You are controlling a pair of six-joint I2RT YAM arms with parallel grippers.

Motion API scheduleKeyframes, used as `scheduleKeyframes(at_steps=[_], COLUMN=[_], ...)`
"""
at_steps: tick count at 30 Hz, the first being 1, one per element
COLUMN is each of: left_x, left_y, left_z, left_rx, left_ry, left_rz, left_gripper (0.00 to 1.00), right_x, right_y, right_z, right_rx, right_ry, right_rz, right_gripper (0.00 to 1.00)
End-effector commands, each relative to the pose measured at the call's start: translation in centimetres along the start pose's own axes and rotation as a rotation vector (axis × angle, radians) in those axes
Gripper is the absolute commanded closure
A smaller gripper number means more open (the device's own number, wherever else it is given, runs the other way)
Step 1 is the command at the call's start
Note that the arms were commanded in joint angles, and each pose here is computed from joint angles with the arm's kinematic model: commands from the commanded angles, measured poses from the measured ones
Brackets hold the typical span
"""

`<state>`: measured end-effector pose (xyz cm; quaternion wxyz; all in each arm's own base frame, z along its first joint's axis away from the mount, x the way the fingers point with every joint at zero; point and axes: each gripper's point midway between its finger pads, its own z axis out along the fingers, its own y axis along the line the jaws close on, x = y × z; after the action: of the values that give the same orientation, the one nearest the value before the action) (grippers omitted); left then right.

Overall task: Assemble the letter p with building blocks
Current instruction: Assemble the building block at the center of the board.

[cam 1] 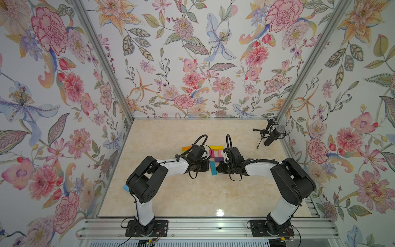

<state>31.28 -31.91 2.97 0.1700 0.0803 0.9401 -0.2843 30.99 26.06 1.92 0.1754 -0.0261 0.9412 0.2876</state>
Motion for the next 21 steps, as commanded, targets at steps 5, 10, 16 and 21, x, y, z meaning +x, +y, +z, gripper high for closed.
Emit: scheduleKeyframes(at_steps=[5, 10, 16, 21], left_x=[1.1, 1.5, 1.6, 1.5], left_y=[0.6, 0.2, 0.1, 0.1], left_z=[1.3, 1.6, 2.1, 2.5], left_rx=[-0.049, -0.040, -0.040, -0.036], left_ry=[0.031, 0.043, 0.056, 0.065], left_rz=[0.012, 0.023, 0.031, 0.034], left_gripper=[1.00, 1.00, 1.00, 1.00], right_x=[2.1, 2.4, 2.1, 1.6], right_y=[-0.2, -0.8, -1.3, -1.7], right_z=[1.3, 1.4, 1.6, 1.5], right_rx=[0.015, 0.033, 0.043, 0.045], right_ry=[0.041, 0.043, 0.041, 0.036], right_rz=[0.022, 0.029, 0.040, 0.049], right_gripper=[1.00, 1.00, 1.00, 1.00])
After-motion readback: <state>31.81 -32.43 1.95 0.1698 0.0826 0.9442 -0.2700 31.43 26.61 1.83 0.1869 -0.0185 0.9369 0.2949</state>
